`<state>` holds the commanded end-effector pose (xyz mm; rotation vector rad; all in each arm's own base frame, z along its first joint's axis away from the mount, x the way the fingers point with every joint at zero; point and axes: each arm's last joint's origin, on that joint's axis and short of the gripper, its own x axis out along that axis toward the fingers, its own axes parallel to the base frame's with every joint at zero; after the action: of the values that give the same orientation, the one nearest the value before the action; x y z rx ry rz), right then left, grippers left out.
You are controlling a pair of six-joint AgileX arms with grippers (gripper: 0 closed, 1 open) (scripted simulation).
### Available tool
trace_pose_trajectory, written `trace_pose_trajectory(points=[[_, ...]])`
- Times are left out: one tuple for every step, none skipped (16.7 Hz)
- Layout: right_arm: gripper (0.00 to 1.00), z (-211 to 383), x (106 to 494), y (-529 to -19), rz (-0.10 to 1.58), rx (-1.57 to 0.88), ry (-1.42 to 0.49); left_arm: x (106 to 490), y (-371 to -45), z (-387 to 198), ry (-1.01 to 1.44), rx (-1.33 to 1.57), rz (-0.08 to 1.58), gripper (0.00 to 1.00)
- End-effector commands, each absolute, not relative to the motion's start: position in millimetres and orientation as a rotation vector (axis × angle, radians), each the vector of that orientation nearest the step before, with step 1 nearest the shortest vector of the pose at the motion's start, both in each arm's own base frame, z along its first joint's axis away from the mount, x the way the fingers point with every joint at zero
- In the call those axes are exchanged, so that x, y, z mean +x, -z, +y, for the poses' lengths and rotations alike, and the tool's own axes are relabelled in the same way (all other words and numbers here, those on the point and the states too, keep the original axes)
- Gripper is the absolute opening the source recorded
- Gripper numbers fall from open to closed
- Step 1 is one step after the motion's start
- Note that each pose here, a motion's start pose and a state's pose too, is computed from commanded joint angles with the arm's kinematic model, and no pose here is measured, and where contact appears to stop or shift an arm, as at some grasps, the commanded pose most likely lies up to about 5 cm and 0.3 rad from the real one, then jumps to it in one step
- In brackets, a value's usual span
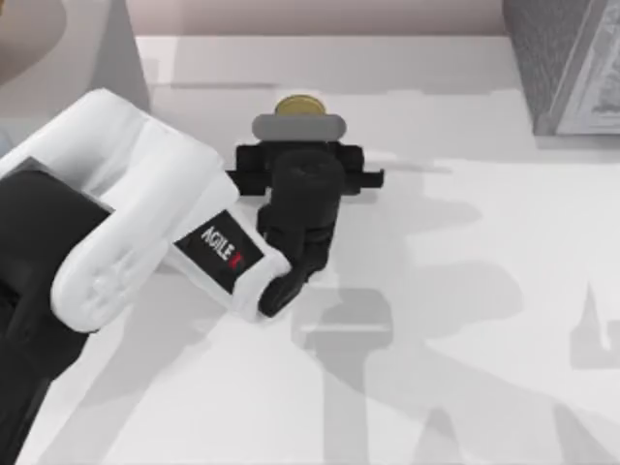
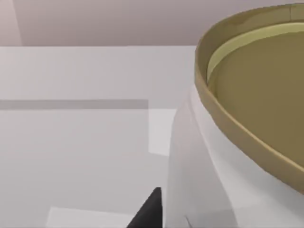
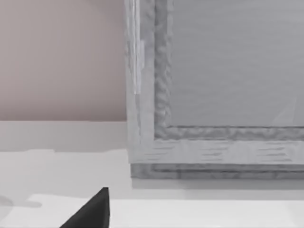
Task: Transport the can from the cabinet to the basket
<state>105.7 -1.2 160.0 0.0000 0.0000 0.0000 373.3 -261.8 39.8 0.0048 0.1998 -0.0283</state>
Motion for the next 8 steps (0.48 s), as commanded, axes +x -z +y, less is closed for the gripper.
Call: trace_pose_trajectory(points=[[1.00, -1.2, 105.7, -160.0, 0.000, 0.000, 0.000, 373.3, -39.8, -261.8, 0.028, 0.005, 0.200, 0.00], [1.00, -1.2, 105.7, -160.0, 0.000, 0.000, 0.000, 372.5, -41.8, -262.0, 0.028, 0.005, 0.201, 0.00], [1.00, -1.2, 105.7, -160.0, 0.000, 0.000, 0.000, 370.8, -46.2, -262.3, 0.028, 0.007, 0.204, 0.00], [1.00, -1.2, 105.7, -160.0, 0.000, 0.000, 0.000, 368.3, -53.1, -262.6, 0.027, 0.009, 0.208, 0.00], [1.00, -1.2, 105.7, -160.0, 0.000, 0.000, 0.000, 364.8, -62.6, -262.8, 0.027, 0.012, 0.212, 0.00], [1.00, -1.2, 105.7, -160.0, 0.000, 0.000, 0.000, 360.2, -74.9, -262.8, 0.027, 0.014, 0.217, 0.00], [1.00, -1.2, 105.7, -160.0, 0.000, 0.000, 0.000, 354.5, -89.8, -262.2, 0.026, 0.016, 0.220, 0.00], [1.00, -1.2, 105.7, -160.0, 0.000, 0.000, 0.000, 347.4, -107.0, -260.8, 0.026, 0.017, 0.223, 0.00]])
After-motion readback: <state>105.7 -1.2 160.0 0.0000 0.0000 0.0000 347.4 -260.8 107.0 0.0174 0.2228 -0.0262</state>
